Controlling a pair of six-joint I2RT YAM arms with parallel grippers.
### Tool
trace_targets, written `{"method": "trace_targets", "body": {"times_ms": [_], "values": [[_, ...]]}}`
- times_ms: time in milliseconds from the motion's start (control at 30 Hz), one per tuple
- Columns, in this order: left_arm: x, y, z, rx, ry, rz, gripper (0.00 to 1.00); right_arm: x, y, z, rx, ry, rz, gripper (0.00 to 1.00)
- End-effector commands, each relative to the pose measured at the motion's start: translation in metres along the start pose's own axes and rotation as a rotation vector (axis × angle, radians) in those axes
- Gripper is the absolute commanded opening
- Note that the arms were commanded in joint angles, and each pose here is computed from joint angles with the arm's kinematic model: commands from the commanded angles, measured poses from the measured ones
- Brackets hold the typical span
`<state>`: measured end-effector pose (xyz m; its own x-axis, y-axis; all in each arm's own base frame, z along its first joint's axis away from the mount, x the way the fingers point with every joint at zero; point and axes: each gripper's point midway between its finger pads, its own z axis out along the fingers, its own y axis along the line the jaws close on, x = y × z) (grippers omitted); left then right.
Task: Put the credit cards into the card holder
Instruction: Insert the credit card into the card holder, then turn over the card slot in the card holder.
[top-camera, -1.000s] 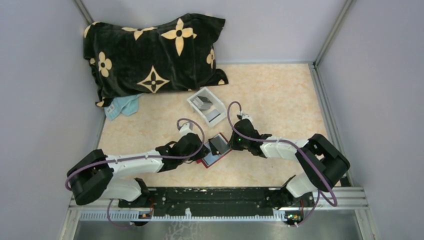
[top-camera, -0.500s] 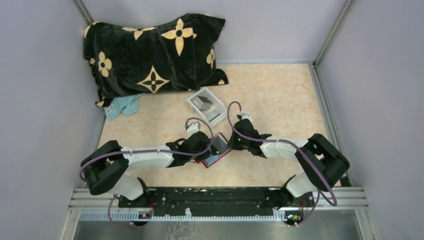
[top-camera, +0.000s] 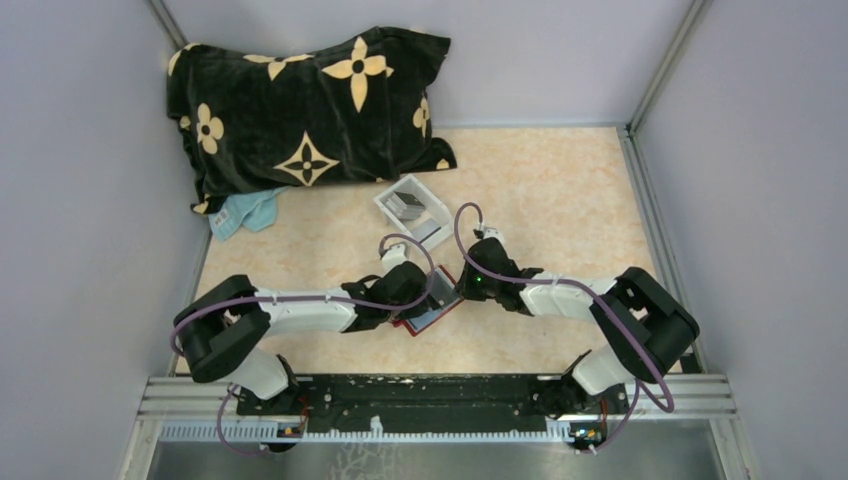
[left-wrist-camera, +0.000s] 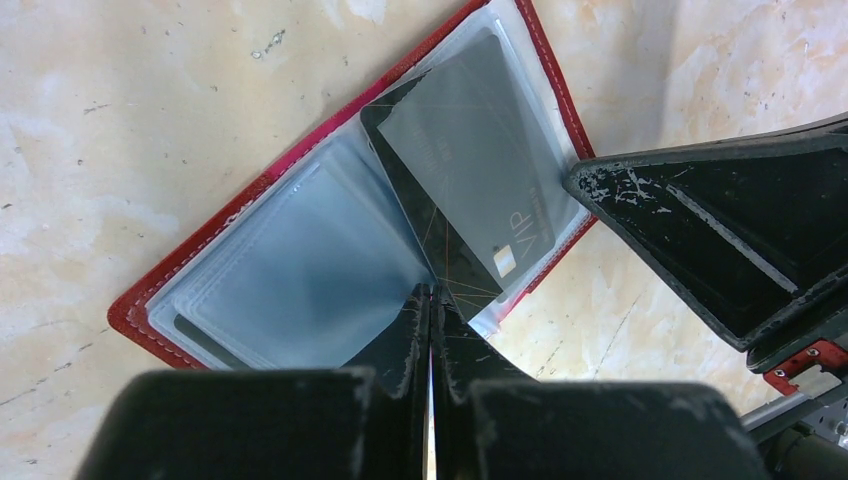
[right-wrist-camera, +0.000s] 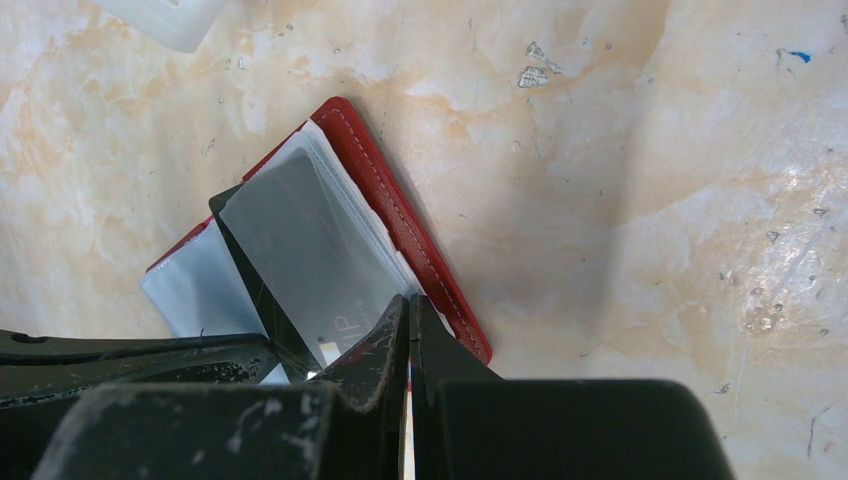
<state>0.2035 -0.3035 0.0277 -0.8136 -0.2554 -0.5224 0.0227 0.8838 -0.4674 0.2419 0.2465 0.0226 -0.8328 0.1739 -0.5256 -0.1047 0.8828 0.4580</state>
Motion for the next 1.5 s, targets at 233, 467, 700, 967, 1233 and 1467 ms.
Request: {"method": "trace_targets", "body": {"times_ms": [233,467,700,967,1233,1467], "values": [[0.014,0.000,0.007,-0.026,0.047,0.054,0.01,0.009,0.003,-0.001,0.016,0.036,-0.030,0.00],[0.014,-0.006,0.010,-0.019,0.047,0.061,0.02,0.011,0.004,-0.002,0.014,0.035,-0.033,0.00],[0.011,-0.012,0.008,-0.012,0.039,0.059,0.02,0.009,0.007,-0.004,0.012,0.030,-0.038,0.00],[-0.004,-0.011,-0.009,-0.017,-0.012,0.046,0.06,-0.009,0.019,-0.017,-0.022,-0.019,-0.062,0.00],[-0.014,-0.018,-0.021,0.017,-0.043,0.029,0.11,-0.024,0.035,-0.032,-0.071,-0.062,-0.085,0.00],[-0.012,-0.008,-0.033,0.000,-0.046,0.027,0.12,-0.032,0.032,-0.044,-0.056,-0.099,-0.099,0.10]]}}
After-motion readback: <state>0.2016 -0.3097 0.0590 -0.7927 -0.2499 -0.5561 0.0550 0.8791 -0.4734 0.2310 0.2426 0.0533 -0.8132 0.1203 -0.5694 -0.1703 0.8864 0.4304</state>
